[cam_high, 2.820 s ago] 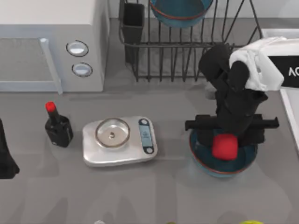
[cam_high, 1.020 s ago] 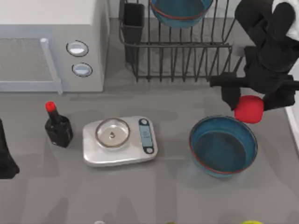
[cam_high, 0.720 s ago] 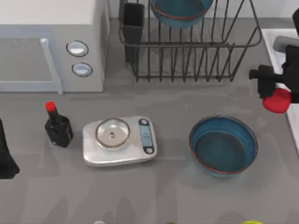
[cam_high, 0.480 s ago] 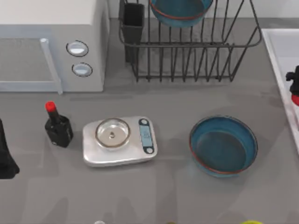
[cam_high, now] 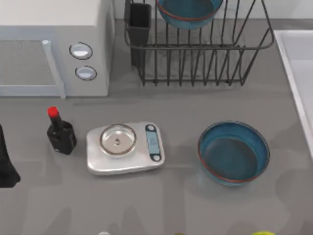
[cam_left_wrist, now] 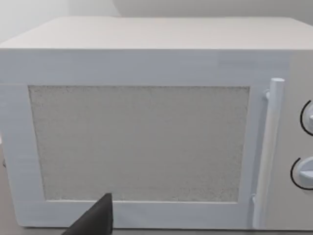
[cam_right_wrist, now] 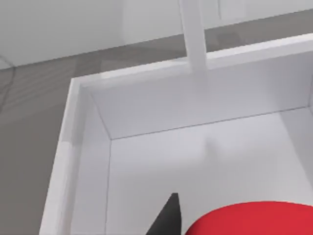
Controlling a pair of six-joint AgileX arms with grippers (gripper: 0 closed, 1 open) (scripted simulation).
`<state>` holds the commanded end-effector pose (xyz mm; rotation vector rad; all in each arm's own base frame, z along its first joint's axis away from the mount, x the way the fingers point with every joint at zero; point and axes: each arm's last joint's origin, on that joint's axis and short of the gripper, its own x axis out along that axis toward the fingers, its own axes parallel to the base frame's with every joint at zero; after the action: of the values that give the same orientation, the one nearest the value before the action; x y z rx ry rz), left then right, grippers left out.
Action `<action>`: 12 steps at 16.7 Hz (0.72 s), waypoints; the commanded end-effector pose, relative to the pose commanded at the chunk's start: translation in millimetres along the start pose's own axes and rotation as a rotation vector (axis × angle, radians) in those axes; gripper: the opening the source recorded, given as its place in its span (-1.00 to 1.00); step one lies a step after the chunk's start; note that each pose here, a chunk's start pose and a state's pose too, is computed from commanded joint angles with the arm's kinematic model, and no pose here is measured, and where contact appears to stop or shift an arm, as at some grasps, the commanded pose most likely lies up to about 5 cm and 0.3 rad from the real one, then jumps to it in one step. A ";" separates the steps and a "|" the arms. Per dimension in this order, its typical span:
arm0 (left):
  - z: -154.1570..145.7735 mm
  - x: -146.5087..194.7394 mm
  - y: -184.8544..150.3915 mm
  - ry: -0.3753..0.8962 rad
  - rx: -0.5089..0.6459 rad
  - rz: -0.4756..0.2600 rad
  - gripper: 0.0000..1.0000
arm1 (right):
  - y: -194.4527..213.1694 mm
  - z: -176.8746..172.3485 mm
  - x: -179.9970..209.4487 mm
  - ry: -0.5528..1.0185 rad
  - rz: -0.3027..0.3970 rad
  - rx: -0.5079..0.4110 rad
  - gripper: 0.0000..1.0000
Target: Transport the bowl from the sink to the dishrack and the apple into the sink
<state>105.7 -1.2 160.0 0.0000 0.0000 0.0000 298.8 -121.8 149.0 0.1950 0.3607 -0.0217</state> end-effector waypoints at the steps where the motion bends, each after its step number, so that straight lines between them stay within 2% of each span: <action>1: 0.0 0.0 0.0 0.000 0.000 0.000 1.00 | -3.3 8.2 -10.4 -0.080 0.001 -0.035 -1.00; 4: 0.0 0.0 0.0 0.000 0.000 0.000 1.00 | -6.4 32.6 -37.4 -0.272 0.006 -0.138 -1.00; 6: 0.0 0.0 0.0 0.000 0.000 0.000 1.00 | -5.4 44.0 -48.6 -0.346 0.010 -0.183 -1.00; 12: 0.0 0.0 0.0 0.000 0.000 0.000 1.00 | -4.2 47.1 -49.6 -0.360 0.015 -0.191 -1.00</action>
<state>105.7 -1.2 160.0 0.0000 0.0000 0.0000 268.6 -135.6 209.0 0.0031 0.0016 -0.0068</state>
